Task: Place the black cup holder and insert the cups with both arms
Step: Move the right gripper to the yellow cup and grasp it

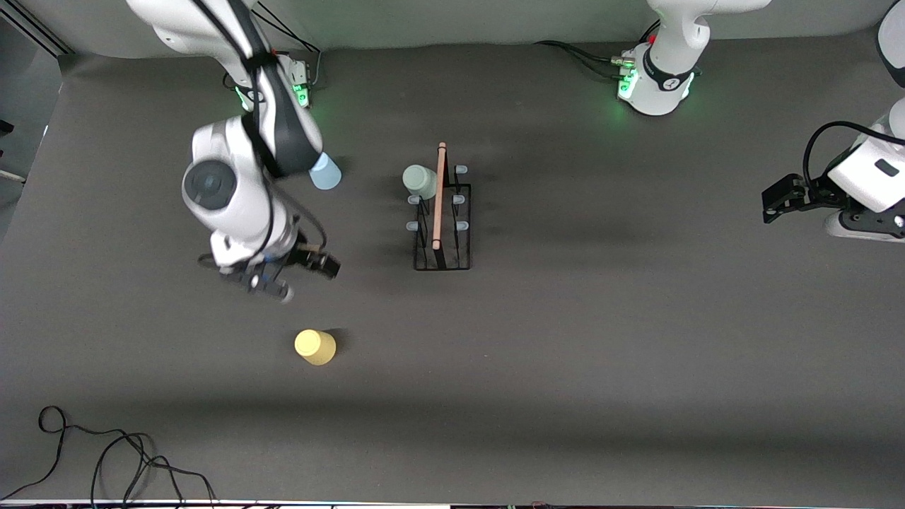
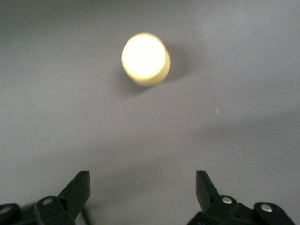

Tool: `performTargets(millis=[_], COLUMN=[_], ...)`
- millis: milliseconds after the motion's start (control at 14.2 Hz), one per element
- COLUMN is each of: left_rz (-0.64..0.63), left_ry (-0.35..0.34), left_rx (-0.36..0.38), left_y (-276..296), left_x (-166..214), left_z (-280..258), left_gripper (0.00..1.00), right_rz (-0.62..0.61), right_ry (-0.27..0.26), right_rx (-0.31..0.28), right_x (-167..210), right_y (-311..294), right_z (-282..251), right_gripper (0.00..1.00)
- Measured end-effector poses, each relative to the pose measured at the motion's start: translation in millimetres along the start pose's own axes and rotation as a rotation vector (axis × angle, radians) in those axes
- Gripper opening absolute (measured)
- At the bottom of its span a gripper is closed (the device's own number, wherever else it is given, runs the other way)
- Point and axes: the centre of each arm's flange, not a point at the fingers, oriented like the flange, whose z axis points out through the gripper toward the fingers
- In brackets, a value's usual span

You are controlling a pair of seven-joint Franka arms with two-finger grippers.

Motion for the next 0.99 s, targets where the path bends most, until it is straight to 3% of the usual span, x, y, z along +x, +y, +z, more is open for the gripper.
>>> performTargets(millis=[352, 633, 985], left_rz=[-0.003, -0.006, -0.004], left_ry=[0.004, 0.005, 0.004], left_rx=[-0.006, -0.032, -0.034], left_y=[-0.2, 3.0, 4.1], left_x=[0.2, 0.5, 0.6], left_z=[-1.1, -1.2, -0.5], left_gripper=[1.00, 0.99, 1.00], right_rz=[0.003, 0.030, 0.029], right_ry=[0.048, 0.080, 0.108], right_rx=[-0.012, 0.019, 0.016], right_x=[54.8, 77.0, 95.5], right_y=[20.4, 0.7, -5.5], right_z=[52.9, 68.3, 84.9], right_gripper=[1.00, 1.00, 1.00])
